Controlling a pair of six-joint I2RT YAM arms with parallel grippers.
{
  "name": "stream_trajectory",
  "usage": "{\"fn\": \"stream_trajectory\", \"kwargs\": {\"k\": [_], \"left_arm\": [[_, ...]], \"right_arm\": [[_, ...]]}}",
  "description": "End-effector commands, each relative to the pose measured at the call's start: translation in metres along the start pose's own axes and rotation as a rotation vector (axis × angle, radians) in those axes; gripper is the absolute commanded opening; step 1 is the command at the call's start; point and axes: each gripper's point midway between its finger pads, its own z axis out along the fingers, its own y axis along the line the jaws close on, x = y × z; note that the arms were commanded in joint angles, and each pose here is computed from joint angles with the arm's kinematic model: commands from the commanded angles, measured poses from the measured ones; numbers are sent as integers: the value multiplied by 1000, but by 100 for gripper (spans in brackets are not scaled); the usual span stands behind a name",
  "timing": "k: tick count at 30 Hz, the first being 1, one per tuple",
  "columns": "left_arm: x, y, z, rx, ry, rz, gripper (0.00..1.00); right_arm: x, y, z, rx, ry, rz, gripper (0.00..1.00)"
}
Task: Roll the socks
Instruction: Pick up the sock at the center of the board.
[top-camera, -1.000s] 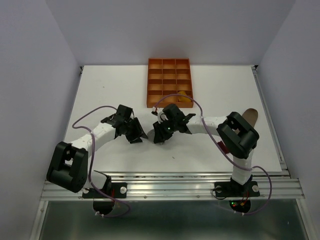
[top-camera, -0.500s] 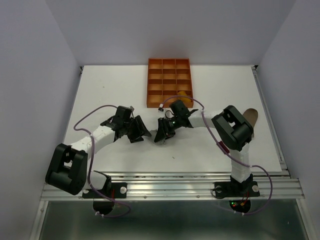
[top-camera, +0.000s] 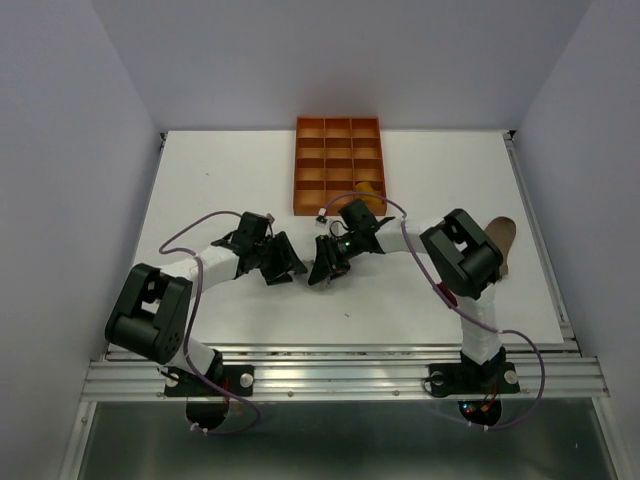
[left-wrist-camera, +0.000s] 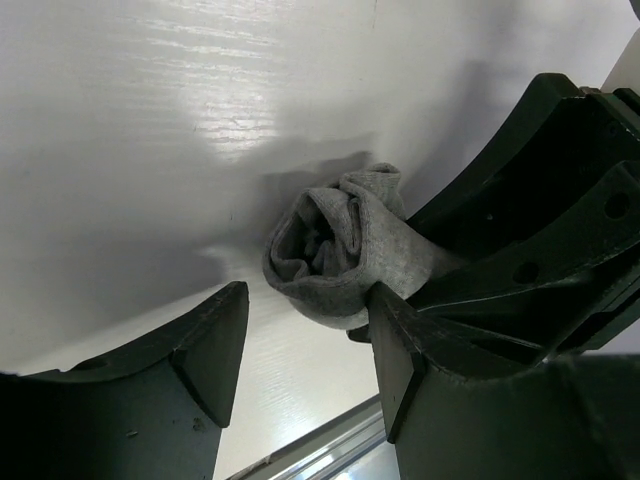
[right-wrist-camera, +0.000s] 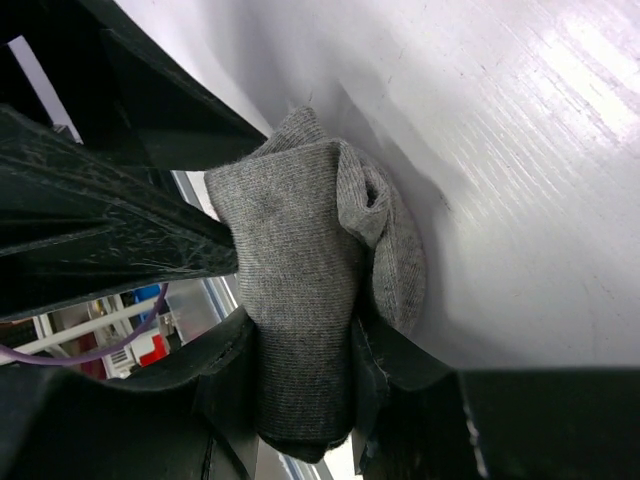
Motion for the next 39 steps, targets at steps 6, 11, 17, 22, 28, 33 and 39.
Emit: {"fn": "stream_trajectory", "kwargs": {"k": [6,11,17,22,28,33,39], "left_arm": [[9,-8,26,37,60,30,36],[12,-2,30,16,64,15,0],[10,19,26,-111,25,12,0],[13,16,23,-127,42,72,0],[14,22,22,-199,63,117,0],[14,19,24,-202,86,121,0],[15,19,25,-240,123,113,0]], "right_arm": [[12,-26,10,82,47,58,1],[7,-29,8,108,29,35,11],[-16,-15,-14,177,-68,-133,41],[-42,-2,-40,265,-184,-300,52],[-58,10,-66,337,-284,-406,57],[-52,26,-72,305,-300,-508,58],[-38,44,-58,444,-308,-807,60]]}}
